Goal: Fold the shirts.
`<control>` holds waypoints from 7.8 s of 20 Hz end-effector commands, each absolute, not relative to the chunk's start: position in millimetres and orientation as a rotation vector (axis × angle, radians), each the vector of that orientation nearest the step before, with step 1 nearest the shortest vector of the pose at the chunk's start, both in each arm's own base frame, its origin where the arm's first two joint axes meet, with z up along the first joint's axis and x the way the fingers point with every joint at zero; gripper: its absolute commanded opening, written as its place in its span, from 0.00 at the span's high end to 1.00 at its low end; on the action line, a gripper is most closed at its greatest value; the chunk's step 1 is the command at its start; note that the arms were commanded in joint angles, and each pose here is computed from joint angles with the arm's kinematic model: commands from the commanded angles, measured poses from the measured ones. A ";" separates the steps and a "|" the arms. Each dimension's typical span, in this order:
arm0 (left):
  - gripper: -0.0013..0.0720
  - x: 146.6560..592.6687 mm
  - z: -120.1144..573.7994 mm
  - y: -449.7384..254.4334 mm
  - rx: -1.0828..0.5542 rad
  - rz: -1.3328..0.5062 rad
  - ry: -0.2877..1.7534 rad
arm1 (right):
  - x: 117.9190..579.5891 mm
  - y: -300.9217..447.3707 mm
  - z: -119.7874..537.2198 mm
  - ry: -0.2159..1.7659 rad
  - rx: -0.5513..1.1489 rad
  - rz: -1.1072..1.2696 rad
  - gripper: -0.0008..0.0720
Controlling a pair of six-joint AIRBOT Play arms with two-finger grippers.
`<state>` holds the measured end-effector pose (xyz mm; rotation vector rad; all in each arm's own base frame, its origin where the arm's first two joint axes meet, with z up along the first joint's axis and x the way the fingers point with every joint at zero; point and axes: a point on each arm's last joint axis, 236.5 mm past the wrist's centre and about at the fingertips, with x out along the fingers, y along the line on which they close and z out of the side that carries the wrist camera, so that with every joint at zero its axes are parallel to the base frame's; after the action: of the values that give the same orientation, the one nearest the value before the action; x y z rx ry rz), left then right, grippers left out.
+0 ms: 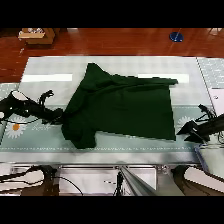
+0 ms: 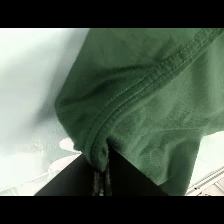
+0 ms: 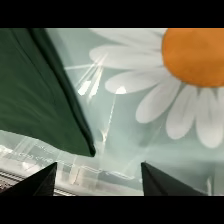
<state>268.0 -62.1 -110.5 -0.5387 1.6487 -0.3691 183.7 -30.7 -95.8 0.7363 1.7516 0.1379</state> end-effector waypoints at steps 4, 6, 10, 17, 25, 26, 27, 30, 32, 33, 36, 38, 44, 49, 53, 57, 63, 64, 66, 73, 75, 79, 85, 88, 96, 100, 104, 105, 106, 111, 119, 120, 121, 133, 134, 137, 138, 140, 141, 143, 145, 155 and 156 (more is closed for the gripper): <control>0.93 267.3 -110.1 -62.0 -0.536 -0.373 1.650 | 206.2 -10.0 -113.1 1.645 0.815 0.105 0.19; 0.93 267.3 -110.1 -62.0 -0.536 -0.373 1.650 | 214.1 -3.9 -119.4 1.637 0.774 0.086 0.19; 0.93 269.8 -109.5 -61.2 -0.527 -0.377 1.640 | 221.7 8.3 -123.3 1.646 0.753 0.056 0.52; 0.94 286.3 -94.4 -59.5 -0.524 -0.382 1.575 | 228.5 41.0 -85.7 1.618 0.780 0.287 0.95; 0.94 382.6 284.3 -72.9 -0.208 -0.518 0.565 | 358.3 21.3 263.4 0.616 0.412 0.359 0.95; 0.94 367.6 339.9 -74.4 -0.143 -0.512 0.437 | 351.8 17.2 311.9 0.516 0.343 0.321 0.95; 0.94 349.8 386.3 -76.4 -0.092 -0.503 0.328 | 340.1 11.2 359.1 0.423 0.280 0.262 0.95; 0.94 280.0 496.3 -85.6 0.037 -0.462 0.048 | 288.8 2.3 471.6 0.178 0.130 0.112 0.95; 0.94 238.5 535.9 -88.7 0.109 -0.413 -0.069 | 254.4 -3.1 510.8 0.087 0.073 0.021 0.95; 0.94 224.4 545.0 -85.1 0.117 -0.370 -0.095 | 240.0 -5.8 517.0 0.076 0.058 -0.019 0.95; 0.94 187.3 545.3 -64.1 0.128 -0.213 -0.093 | 208.1 -20.7 491.3 0.184 0.025 -0.134 0.95; 0.94 165.3 535.9 -56.1 0.142 -0.147 -0.062 | 190.6 -25.8 474.9 0.253 0.016 -0.181 0.95; 0.94 122.5 489.3 -70.9 0.113 -0.168 0.105 | 151.2 -9.3 447.3 0.360 0.009 -0.175 0.95; 0.94 121.9 430.0 -68.2 0.082 -0.186 0.358 | 161.0 1.7 410.0 0.507 0.053 -0.097 0.95; 0.94 180.1 367.0 -50.0 -0.008 -0.205 0.579 | 215.7 -25.9 310.5 0.830 0.131 -0.057 0.95; 0.94 276.4 306.2 -51.0 -0.169 -0.310 0.613 | 277.5 -37.5 221.8 1.072 0.264 0.023 0.95; 0.94 412.7 183.5 -62.2 -0.326 -0.433 0.731 | 394.2 -26.9 126.5 1.179 0.257 0.098 0.95; 0.94 432.0 162.8 -60.5 -0.349 -0.414 0.751 | 412.1 -28.1 112.6 1.169 0.269 0.094 0.95; 0.94 467.0 123.4 -54.4 -0.383 -0.366 0.774 | 443.6 -31.0 87.8 1.141 0.312 0.087 0.95; 0.94 543.5 42.4 -53.3 -0.274 -0.259 0.696 | 523.4 -55.6 51.4 0.947 0.361 0.008 0.95; 0.94 557.0 24.8 -59.0 -0.256 -0.232 0.678 | 538.8 -62.6 46.4 0.899 0.363 -0.013 0.95; 0.94 575.4 -3.1 -68.8 -0.234 -0.186 0.647 | 551.6 -69.2 18.0 0.903 0.374 -0.035 0.95; 0.93 572.4 -44.5 -83.4 -0.229 -0.199 0.718 | 523.6 -54.8 -52.7 1.139 0.412 -0.002 0.95; 0.93 570.0 -21.0 -82.6 -0.247 -0.254 0.739 | 518.1 -55.5 -32.9 1.133 0.410 0.007 0.95; 0.94 481.3 -39.3 -60.7 -0.331 -0.381 1.208 | 439.9 -44.5 -37.1 1.419 0.365 0.051 0.95; 0.93 470.8 -67.1 -70.3 -0.331 -0.391 1.295 | 430.0 -39.7 -63.9 1.497 0.391 0.059 0.95; 0.87 455.9 -82.4 -95.0 -0.324 -0.436 1.373 | 431.6 -25.1 -74.2 1.517 0.412 0.090 0.95; 0.84 456.0 -81.8 -95.4 -0.323 -0.437 1.372 | 432.1 -23.8 -74.5 1.517 0.404 0.091 0.94; 0.62 455.8 -78.9 -93.4 -0.325 -0.436 1.369 | 431.1 -26.5 -74.6 1.520 0.395 0.085 0.80; 0.35 422.3 -40.0 -22.8 -0.312 -0.393 1.478 | 384.9 -81.5 -41.5 1.613 0.184 0.045 0.44; 0.33 264.2 -56.6 -5.0 -0.565 -0.309 1.611 | 290.4 -70.8 -46.6 1.559 0.524 0.085 0.24; 0.26 247.5 -61.1 -19.7 -0.623 -0.326 1.623 | 281.5 -62.6 -52.1 1.556 0.556 0.116 0.24; 0.22 235.3 -64.2 -34.8 -0.672 -0.359 1.624 | 276.0 -57.8 -56.8 1.553 0.579 0.125 0.24; 0.43 231.2 -117.4 -84.1 -0.658 -0.266 1.584 | 274.5 -35.8 -57.8 1.530 0.655 0.187 0.25; 0.66 235.3 -118.5 -87.4 -0.644 -0.266 1.568 | 273.3 -34.9 -56.2 1.533 0.655 0.191 0.25; 0.93 232.5 -117.8 -94.1 -0.626 -0.291 1.578 | 273.5 -44.1 -50.0 1.506 0.609 0.154 0.25; 0.93 230.2 -116.4 -94.9 -0.623 -0.305 1.584 | 264.9 -54.9 -52.8 1.531 0.577 0.118 0.25; 0.93 226.2 -114.0 -96.9 -0.615 -0.329 1.595 | 240.9 -67.9 -57.1 1.599 0.614 0.069 0.25; 0.93 225.6 -113.6 -97.3 -0.614 -0.334 1.596 | 231.9 -64.2 -58.8 1.605 0.701 0.067 0.25; 0.93 225.6 -112.8 -98.0 -0.606 -0.348 1.592 | 220.0 -45.9 -64.5 1.594 0.832 0.103 0.25; 0.93 225.2 -112.6 -98.2 -0.607 -0.349 1.593 | 204.0 -34.5 -78.4 1.613 0.833 0.098 0.25; 0.93 230.0 -109.1 -102.2 -0.615 -0.374 1.570 | 185.3 -8.2 -120.4 1.587 0.939 0.023 0.28; 0.93 232.2 -107.2 -104.9 -0.623 -0.387 1.558 | 189.3 -6.9 -121.4 1.566 0.959 0.014 0.40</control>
<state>227.1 -99.1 -111.9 -0.6015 1.5827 -0.3628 180.4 -5.8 -109.9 0.9277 1.6273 0.0704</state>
